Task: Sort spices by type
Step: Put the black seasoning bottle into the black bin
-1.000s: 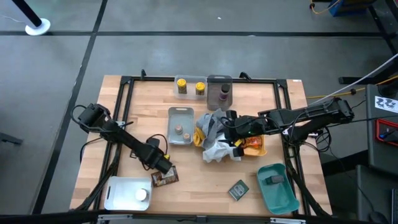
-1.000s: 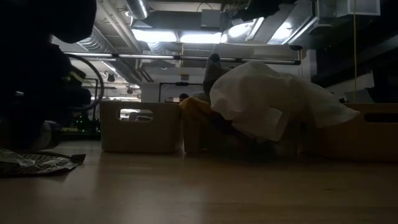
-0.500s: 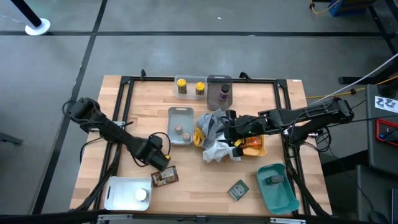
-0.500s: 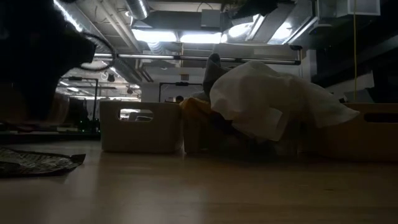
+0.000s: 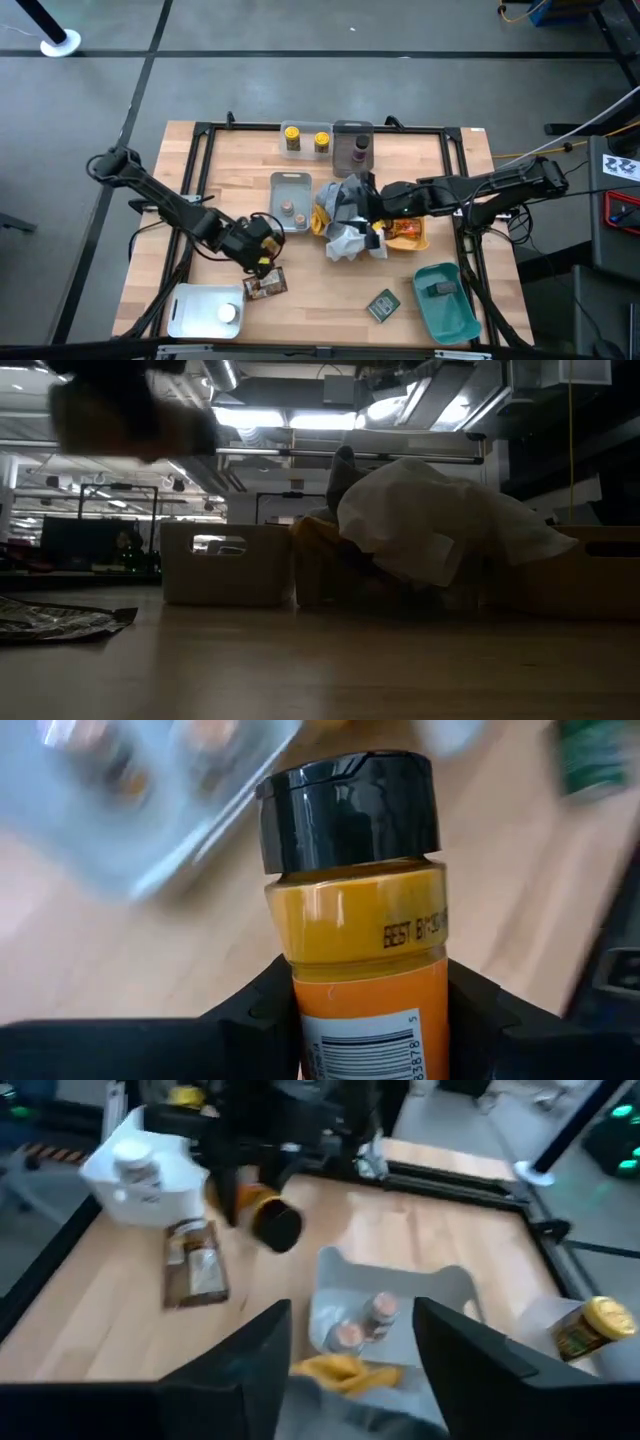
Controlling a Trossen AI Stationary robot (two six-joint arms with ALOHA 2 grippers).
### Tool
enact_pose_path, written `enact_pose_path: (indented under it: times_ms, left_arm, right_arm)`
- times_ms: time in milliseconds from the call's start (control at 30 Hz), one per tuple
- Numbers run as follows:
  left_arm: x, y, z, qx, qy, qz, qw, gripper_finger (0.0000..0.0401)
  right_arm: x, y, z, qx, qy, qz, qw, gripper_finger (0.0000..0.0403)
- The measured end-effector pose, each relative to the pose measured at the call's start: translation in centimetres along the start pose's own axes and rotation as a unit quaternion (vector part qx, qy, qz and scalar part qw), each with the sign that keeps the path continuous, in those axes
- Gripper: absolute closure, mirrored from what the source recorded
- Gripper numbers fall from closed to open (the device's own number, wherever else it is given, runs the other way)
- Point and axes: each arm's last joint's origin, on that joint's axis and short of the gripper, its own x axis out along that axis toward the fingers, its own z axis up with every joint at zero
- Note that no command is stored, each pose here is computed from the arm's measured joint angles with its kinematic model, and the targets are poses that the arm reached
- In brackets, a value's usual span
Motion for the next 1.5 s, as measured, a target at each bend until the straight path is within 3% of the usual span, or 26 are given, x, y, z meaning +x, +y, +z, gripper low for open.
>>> enact_pose_path:
  times_ms: [133,300,500,700,1000,1300,1500]
  left_arm:
    - [-0.3,-0.9,0.8,0.065,-0.063,-0.031,0.995,0.0257]
    - [-0.5,-1.9,1.6,0.144,-0.126,-0.055,0.98,0.0252]
    - [-0.8,-2.5,2.3,0.209,-0.168,-0.071,0.961,0.0246]
    - [-0.9,-2.9,2.7,0.251,-0.191,-0.076,0.946,0.0244]
    - [-0.5,-3.7,3.0,0.294,-0.218,-0.084,0.927,0.0244]
    - [1.2,-4.3,2.6,0.323,-0.216,-0.071,0.919,0.0244]
    - [2.0,-4.3,2.4,0.328,-0.207,-0.063,0.92,0.0241]
  right_arm:
    - [0.8,0.1,0.3,0.006,-0.021,-0.008,1.0,0.0153]
    - [2.3,0.8,-0.1,0.006,-0.021,0.052,0.998,0.0126]
    - [4.1,1.5,-0.1,0.033,-0.041,0.114,0.992,0.0123]
    - [5.2,1.9,-0.1,0.038,-0.059,0.146,0.987,0.0123]
    - [6.0,2.1,0.1,0.051,-0.087,0.146,0.984,0.0123]
    - [6.7,2.3,-0.3,0.116,-0.066,0.15,0.98,0.0123]
    - [6.9,2.5,-0.9,0.114,-0.039,0.174,0.977,0.0123]
